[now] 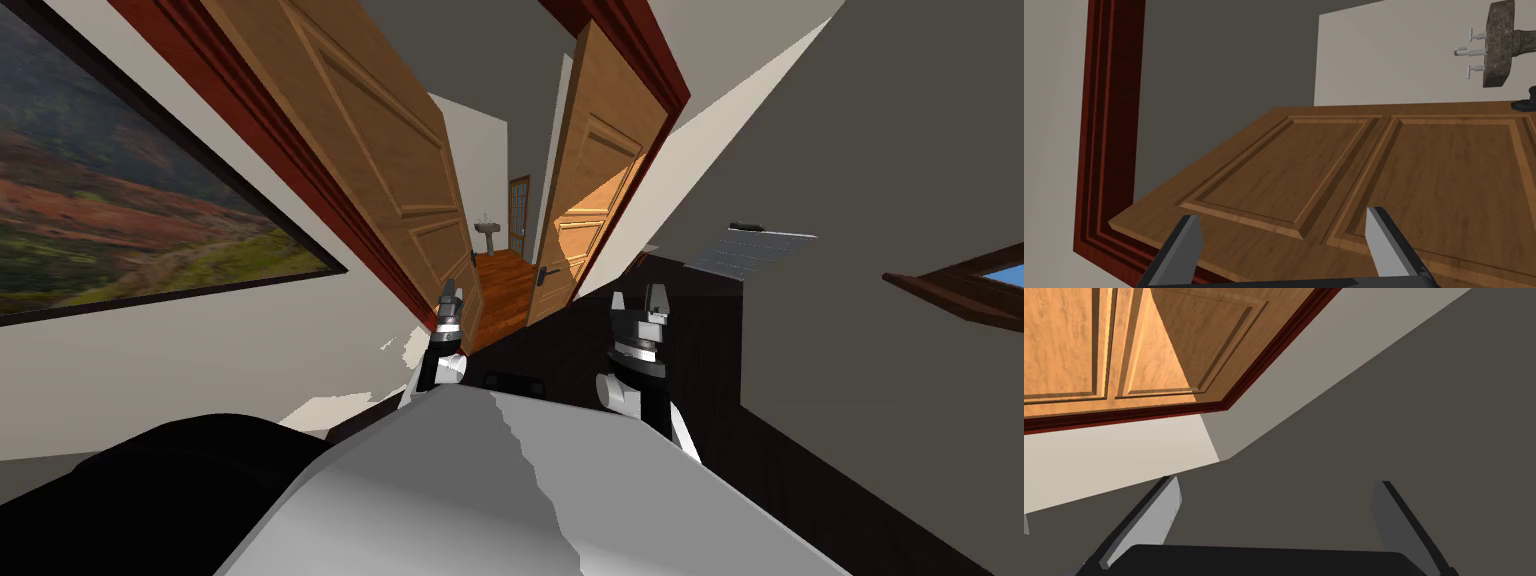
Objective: Push the door open
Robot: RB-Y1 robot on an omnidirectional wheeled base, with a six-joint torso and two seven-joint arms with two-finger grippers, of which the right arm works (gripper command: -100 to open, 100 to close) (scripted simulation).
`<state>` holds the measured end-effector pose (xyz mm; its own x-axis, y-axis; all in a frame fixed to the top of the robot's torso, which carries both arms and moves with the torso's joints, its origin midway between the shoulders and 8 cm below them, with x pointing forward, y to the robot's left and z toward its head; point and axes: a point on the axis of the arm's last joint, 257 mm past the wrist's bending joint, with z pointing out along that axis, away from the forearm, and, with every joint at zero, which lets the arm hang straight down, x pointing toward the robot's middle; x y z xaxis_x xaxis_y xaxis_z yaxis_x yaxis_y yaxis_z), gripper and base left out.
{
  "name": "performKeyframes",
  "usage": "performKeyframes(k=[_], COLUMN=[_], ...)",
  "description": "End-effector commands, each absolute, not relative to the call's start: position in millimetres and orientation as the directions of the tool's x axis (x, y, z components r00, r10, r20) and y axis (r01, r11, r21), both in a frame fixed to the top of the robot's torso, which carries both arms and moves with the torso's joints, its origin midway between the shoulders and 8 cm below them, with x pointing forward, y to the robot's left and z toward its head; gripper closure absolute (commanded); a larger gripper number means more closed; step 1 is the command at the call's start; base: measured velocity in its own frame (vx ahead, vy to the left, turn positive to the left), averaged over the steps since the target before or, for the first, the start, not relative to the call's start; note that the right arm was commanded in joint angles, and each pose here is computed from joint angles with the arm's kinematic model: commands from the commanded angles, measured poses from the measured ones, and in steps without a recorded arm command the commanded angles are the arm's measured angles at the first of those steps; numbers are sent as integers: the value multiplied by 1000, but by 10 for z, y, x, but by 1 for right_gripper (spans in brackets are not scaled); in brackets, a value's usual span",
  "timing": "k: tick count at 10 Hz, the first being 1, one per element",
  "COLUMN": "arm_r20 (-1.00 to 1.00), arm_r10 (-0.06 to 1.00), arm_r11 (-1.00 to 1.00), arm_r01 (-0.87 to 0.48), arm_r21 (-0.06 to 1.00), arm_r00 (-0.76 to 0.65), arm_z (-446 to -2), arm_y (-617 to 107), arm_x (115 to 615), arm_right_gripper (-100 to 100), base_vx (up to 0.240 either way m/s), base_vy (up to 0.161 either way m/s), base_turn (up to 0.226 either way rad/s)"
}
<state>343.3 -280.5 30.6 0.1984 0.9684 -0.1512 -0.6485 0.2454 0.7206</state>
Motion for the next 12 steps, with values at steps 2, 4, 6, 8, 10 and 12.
performKeyframes(k=[2,4,6,8,10,12], arm_r20=[-143,-134,-127,-119,-111,-101], arm_r10=[976,981,985,988,991,994], arm_r11=[216,191,172,152,131,109], arm_r01=[-627,-607,-589,-569,-545,-519], arm_r21=[749,772,790,808,828,848], arm_r00=[166,139,117,94,70,44], arm_z=[139,-6,-124,-251,-395,-547], arm_y=[-2754,-2705,-2661,-2612,-2553,-2486], arm_x=[3579,3700,3796,3894,4001,4109], arm_right_gripper=[-100,-100,-100,-100,-100,-100], base_vx=[84,89,55,63,75,81], base_vy=[-44,-150,-110,-84,-85,-112], base_turn=[89,90,61,63,72,91])
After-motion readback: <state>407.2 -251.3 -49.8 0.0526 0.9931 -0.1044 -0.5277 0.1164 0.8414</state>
